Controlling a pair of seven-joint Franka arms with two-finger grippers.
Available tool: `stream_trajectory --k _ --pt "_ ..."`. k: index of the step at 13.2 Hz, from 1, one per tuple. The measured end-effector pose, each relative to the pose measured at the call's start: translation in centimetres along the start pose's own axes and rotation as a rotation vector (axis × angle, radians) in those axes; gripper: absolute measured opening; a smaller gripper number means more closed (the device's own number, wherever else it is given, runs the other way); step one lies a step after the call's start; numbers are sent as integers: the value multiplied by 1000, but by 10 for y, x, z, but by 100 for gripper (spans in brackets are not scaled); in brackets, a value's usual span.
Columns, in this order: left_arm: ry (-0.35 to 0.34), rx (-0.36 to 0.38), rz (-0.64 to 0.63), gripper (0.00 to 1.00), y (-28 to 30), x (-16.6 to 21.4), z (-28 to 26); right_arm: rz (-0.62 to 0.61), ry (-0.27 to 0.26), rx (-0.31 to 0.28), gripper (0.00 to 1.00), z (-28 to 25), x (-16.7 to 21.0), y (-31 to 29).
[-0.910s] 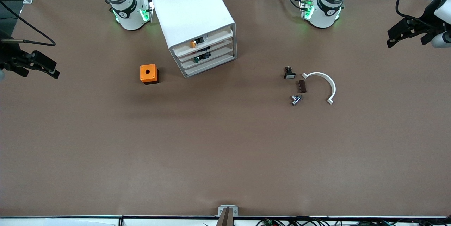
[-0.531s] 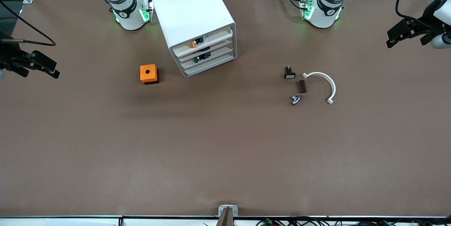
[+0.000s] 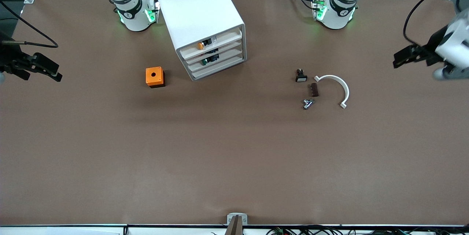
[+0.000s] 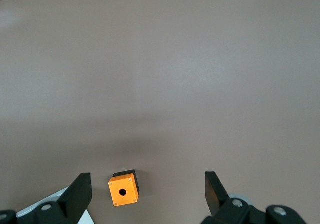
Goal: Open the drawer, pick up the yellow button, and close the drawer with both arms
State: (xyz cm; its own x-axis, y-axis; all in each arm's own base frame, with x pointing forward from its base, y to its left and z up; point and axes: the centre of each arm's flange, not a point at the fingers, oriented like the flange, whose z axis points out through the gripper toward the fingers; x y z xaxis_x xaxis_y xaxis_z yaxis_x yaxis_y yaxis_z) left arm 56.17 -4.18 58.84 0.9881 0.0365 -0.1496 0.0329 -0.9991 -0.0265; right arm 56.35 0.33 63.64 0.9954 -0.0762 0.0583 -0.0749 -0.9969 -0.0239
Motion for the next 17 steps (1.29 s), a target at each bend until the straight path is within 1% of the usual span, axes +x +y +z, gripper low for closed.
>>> stream_trajectory --k 2,5,8,11,14,17 --pt "-49 -15 -23 100 14 19 29 0 -1 0 100 0 0 0" --pt "-110 -27 -119 100 50 42 70 1 -1 0 100 0 0 0" --pt "-154 -9 -265 100 101 62 109 1 -1 0 100 1 0 1" --pt "-199 -44 -414 100 147 77 146 1 -2 0 100 1 0 1" --pt "-273 -75 -585 100 187 79 179 2 -2 0 100 1 0 1" --pt "-379 -83 -774 100 231 71 207 2 -2 0 100 1 0 1"
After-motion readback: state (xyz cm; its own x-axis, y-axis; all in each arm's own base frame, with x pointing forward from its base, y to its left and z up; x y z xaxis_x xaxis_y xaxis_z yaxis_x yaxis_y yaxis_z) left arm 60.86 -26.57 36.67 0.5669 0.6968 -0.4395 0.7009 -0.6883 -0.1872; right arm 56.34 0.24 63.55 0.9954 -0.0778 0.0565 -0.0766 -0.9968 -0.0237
